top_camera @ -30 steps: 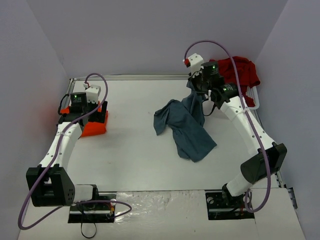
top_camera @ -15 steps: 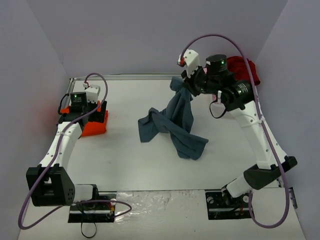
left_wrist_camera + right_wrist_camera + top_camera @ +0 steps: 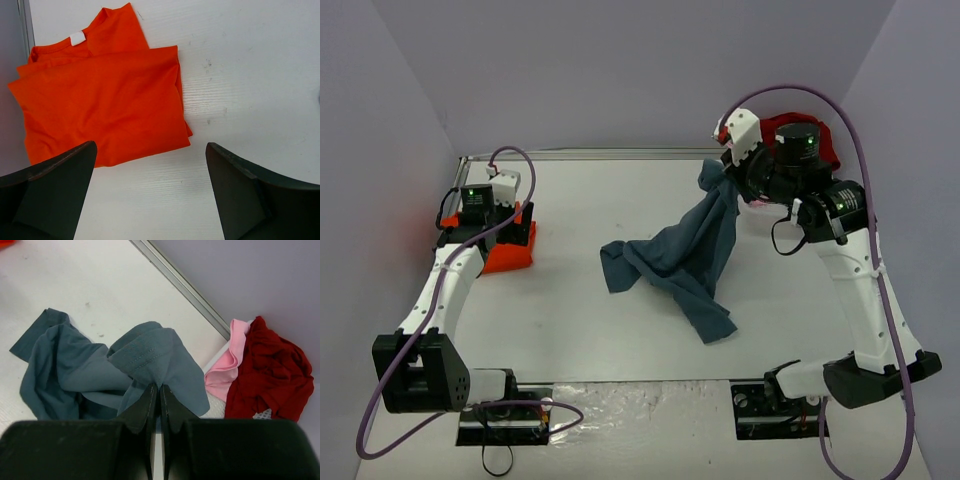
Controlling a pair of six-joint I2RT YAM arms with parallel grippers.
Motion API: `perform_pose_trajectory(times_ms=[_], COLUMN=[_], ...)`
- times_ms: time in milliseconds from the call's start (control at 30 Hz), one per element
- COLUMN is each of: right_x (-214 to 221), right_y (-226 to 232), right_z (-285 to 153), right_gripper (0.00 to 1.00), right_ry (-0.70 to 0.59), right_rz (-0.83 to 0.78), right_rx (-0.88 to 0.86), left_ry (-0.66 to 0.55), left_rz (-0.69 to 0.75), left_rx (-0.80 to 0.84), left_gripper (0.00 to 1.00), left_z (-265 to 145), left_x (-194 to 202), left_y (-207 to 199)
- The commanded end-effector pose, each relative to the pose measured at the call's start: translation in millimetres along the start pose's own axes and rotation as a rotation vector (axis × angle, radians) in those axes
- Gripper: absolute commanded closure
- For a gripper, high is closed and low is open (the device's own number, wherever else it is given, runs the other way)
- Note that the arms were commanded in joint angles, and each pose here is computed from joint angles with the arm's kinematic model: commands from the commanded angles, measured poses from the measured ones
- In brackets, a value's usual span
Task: Fold and stack the t-shirts
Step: Move the tshirt to the center of the board
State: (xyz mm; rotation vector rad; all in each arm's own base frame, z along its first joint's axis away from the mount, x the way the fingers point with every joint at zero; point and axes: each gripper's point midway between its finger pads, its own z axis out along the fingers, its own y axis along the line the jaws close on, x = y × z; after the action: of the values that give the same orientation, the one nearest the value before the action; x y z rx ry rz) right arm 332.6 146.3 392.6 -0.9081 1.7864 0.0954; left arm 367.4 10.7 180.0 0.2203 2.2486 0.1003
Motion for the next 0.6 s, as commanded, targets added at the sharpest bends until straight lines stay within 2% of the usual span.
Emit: perform_pose_trajectory(times_ms=[0, 133, 233, 467, 567], right_x=[-31.2, -45.5, -34.1, 34.1, 43.0], right_y=[-15.3, -36.1, -42.1, -26.0, -16.9], right_z=[-30.5, -48.3, -46.7, 10.0, 35.1], right_gripper=[1.0, 1.0, 1.0, 1.0, 1.0], right_ry=[-0.134, -0.161, -0.125, 0.059, 0.086], right_rz=[-0.03, -0.029, -0.024, -0.015, 0.005], right_rx=[0.052, 0.145, 0.178, 0.123, 0.061], left_ry=[-0.023, -0.019, -0.03, -0.037, -0.036], left_rz=[0.016, 0.016, 0.015, 0.016, 0.016], left_rx=[-0.009, -0.003, 0.004, 0.021, 0.023], left_gripper=[0.1, 0.1, 0.1, 0.11, 0.11], left_z=[-6.5, -5.8, -8.3, -8.6, -8.8], left_x=[-8.7, -7.5, -8.6, -9.9, -9.3], left_y=[3.0, 1.9, 0.1, -2.6, -3.0])
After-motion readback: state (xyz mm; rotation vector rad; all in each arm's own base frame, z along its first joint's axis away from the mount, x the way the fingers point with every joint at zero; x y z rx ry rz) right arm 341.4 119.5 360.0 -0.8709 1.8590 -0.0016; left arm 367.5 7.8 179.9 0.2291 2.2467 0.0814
